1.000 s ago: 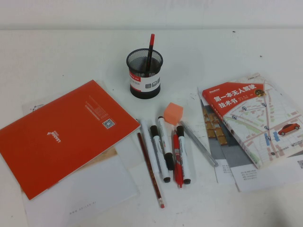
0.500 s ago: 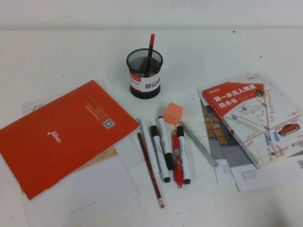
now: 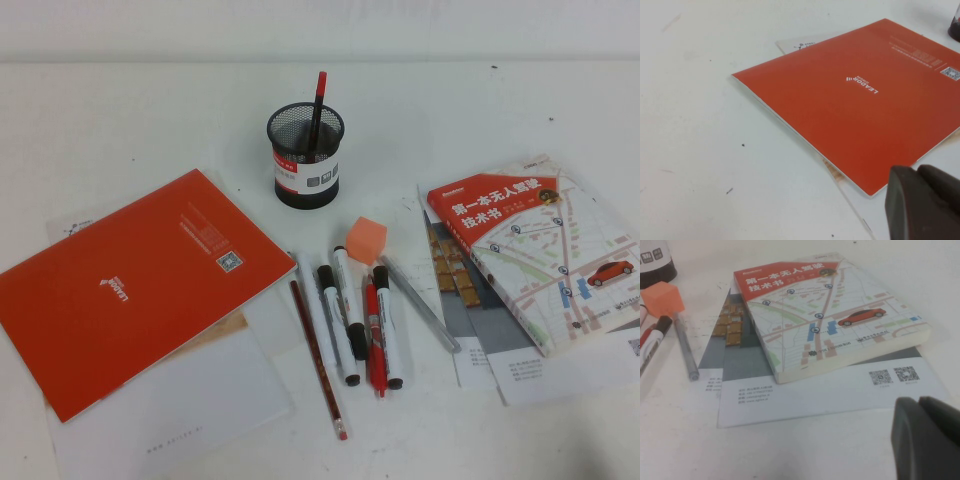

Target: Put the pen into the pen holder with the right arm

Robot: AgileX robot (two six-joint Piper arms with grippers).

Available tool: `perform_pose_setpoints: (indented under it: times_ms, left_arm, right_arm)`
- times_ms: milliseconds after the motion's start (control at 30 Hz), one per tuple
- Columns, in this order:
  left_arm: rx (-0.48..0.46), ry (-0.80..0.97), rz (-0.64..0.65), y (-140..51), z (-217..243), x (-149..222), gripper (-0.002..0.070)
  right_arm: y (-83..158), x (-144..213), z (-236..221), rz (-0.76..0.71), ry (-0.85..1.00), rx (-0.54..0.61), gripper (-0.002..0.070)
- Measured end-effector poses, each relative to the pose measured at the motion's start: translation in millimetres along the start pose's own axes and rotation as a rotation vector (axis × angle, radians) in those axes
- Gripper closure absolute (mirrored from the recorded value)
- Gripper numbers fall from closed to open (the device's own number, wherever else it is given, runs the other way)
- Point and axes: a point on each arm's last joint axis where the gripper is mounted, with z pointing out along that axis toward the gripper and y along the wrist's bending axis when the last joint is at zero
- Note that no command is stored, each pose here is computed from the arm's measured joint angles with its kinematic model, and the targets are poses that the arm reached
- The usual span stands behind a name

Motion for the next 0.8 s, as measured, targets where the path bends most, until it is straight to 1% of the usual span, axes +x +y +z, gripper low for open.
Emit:
perform_pose_setpoints:
  times_ms: [167, 300, 367, 500, 567, 600, 667, 800]
  left_arm:
    - [0.0, 0.0, 0.0, 0.0, 0, 0, 0.0678]
    - [0.0, 0.0, 0.0, 0.0, 0, 0, 0.0677]
    - [0.0, 0.0, 0.0, 0.0, 0, 0, 0.0678]
    - [0.0, 0.0, 0.0, 0.0, 0, 0, 0.0677]
    - [0.0, 0.0, 0.0, 0.0, 0, 0, 0.0677]
    - [0.0, 0.0, 0.0, 0.0, 0, 0, 0.0677]
    - [0.0, 0.0, 0.0, 0.0, 0, 0, 0.0678]
    - [0.0, 0.0, 0.0, 0.0, 0, 0, 0.0678]
  right_arm:
    - [1, 0, 0, 0.019, -0.003, -0.007, 0.0695]
    - [4, -4, 0, 0.147, -0.039, -0.05, 0.0695]
    - [7, -8, -1, 0.285, -0.076, -0.092, 0.0695]
    - [13, -17, -3, 0.693, -0.134, -0.204, 0.0695]
    - [14, -20, -3, 0.845, -0.145, -0.244, 0.0695]
    - [14, -21, -4, 0.893, -0.152, -0.254, 0.0695]
    - [14, -22, -4, 0.918, -0.156, -0.261, 0.0695]
    - [15, -22, -4, 0.906, -0.153, -0.266, 0.0695]
